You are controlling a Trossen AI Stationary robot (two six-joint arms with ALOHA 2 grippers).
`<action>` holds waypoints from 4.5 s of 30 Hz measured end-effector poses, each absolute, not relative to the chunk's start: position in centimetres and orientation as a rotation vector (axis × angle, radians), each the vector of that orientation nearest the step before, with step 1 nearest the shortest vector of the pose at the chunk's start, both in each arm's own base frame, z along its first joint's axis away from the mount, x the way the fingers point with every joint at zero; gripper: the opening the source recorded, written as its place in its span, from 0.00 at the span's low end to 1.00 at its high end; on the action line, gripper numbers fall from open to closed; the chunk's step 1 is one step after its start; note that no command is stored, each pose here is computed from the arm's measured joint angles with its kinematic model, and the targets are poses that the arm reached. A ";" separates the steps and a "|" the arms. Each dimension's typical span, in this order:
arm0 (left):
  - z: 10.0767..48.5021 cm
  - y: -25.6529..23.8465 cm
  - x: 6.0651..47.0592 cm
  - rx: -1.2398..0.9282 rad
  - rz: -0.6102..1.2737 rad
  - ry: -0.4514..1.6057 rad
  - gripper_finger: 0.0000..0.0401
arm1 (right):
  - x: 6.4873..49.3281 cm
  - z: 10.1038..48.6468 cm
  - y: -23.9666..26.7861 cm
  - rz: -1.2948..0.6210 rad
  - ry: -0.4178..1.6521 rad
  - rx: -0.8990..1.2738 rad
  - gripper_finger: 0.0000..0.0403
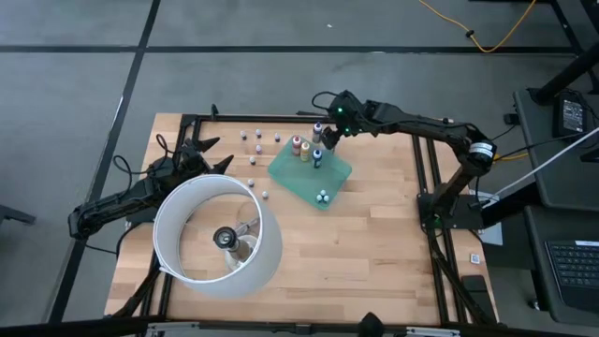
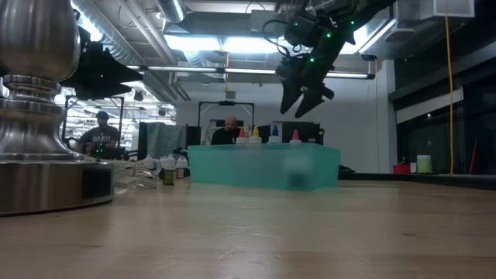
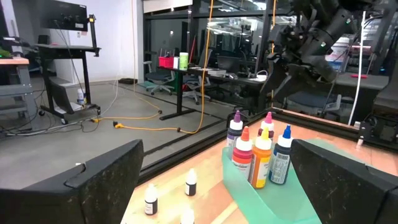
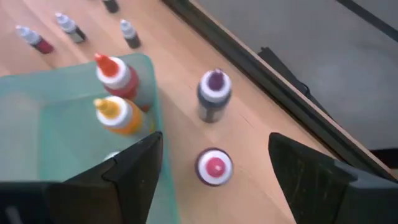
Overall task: Pick & Place food coloring
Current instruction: Put the large red food coloring bottle into the green bin
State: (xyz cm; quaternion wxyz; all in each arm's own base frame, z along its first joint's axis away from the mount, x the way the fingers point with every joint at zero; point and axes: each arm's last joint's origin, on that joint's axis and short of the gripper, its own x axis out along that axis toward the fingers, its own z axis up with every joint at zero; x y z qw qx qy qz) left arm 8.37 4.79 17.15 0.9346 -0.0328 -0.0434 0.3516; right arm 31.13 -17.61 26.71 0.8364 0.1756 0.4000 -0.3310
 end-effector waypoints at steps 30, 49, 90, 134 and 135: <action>17.1 4.8 8.4 -0.067 0.719 -0.089 1.00 | 32.1 20.8 -18.6 -0.641 1.006 0.319 0.72; 17.1 4.8 8.4 -0.067 0.719 -0.089 1.00 | 32.4 19.4 -18.7 -0.624 1.052 0.336 0.51; 17.1 4.8 8.4 -0.067 0.719 -0.089 1.00 | 28.0 28.2 -13.1 -0.549 1.043 0.194 0.36; 17.1 4.8 8.4 -0.067 0.719 -0.089 1.00 | 34.4 20.1 -12.1 -0.406 1.131 0.176 0.44; 17.1 4.8 8.4 -0.067 0.719 -0.089 1.00 | 34.4 20.1 -12.1 -0.406 1.131 0.177 0.46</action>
